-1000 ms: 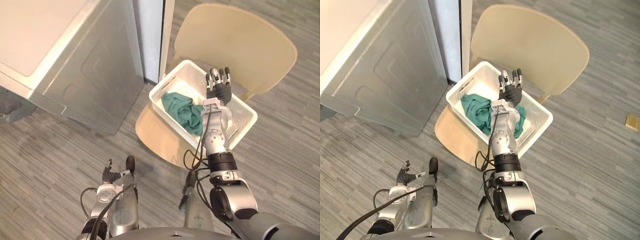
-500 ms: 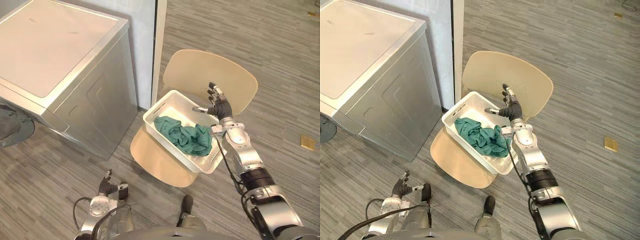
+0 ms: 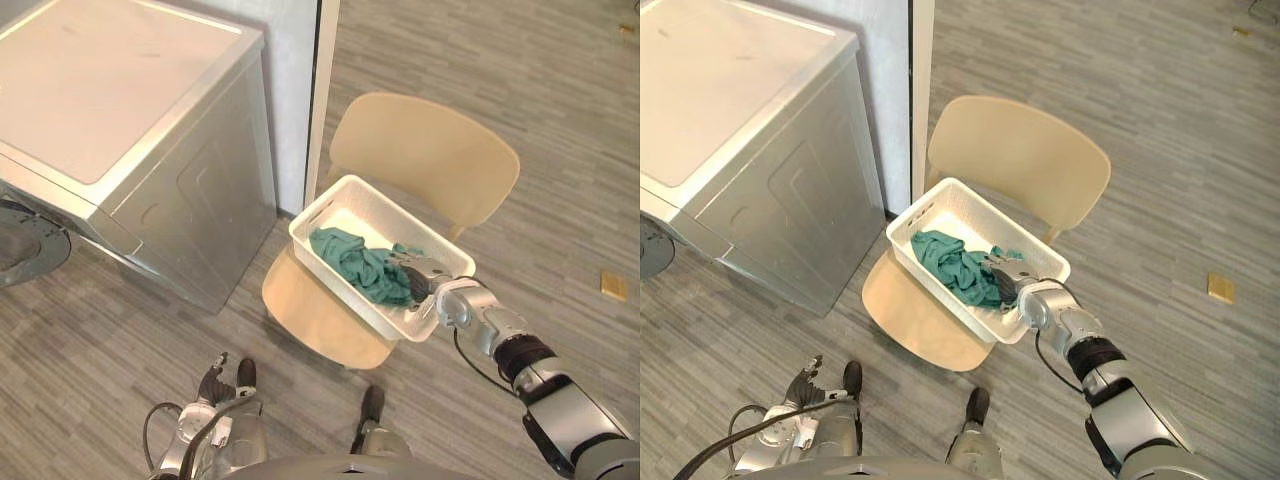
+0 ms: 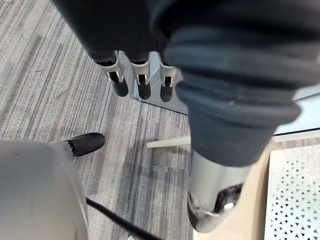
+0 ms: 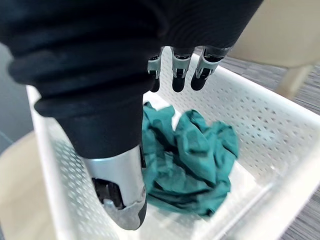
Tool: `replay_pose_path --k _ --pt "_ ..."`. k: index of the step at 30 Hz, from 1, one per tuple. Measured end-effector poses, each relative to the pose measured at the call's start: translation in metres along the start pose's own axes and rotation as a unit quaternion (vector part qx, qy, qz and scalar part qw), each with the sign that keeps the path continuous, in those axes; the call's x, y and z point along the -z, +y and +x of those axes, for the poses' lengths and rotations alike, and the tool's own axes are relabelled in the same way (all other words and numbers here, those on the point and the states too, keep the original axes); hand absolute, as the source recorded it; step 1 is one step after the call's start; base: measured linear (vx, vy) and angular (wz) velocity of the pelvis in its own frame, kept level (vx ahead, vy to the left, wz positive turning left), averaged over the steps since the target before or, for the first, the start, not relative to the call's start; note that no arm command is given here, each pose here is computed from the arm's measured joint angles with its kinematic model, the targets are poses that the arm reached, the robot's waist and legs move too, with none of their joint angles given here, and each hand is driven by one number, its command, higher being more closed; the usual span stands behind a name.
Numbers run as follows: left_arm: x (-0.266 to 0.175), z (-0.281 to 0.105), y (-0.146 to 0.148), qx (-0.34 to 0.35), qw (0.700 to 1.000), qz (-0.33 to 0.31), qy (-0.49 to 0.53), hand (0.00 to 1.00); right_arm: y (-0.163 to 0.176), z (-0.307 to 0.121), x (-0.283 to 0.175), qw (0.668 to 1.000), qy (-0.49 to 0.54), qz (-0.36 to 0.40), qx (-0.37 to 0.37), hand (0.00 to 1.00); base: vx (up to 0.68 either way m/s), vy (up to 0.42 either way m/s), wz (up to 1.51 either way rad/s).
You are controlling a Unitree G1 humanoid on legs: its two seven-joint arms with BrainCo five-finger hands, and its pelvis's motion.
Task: Pick up the laundry basket with both hands and put the clothes into the washing machine.
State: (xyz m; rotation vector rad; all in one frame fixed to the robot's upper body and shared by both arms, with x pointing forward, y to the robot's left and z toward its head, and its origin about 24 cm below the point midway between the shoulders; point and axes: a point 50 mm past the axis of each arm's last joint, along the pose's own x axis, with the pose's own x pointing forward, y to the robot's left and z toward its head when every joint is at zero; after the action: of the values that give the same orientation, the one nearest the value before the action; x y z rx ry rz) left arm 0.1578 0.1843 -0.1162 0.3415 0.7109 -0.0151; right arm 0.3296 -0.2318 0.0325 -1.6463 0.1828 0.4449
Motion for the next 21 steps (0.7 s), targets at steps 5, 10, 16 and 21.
replay_pose_path --k 5,10,16,21 --pt "-0.012 0.004 0.001 -0.002 1.000 0.000 -0.021 0.00 -0.011 0.003 0.020 0.998 0.054 -0.021 0.006 0.00 -0.07 -0.005 0.05" --pt "-0.023 0.005 0.001 -0.005 0.999 -0.009 -0.044 0.00 -0.032 0.007 0.022 0.996 0.068 -0.032 0.046 0.00 0.00 -0.009 -0.02" --pt "-0.032 0.007 0.003 -0.017 0.998 -0.022 -0.057 0.00 -0.059 0.009 0.033 0.990 0.103 0.007 0.101 0.00 -0.01 -0.024 0.00" --pt "-0.042 0.008 0.005 -0.029 0.996 -0.031 -0.074 0.00 -0.081 0.010 0.035 0.979 0.122 0.049 0.153 0.00 -0.05 -0.020 0.02"
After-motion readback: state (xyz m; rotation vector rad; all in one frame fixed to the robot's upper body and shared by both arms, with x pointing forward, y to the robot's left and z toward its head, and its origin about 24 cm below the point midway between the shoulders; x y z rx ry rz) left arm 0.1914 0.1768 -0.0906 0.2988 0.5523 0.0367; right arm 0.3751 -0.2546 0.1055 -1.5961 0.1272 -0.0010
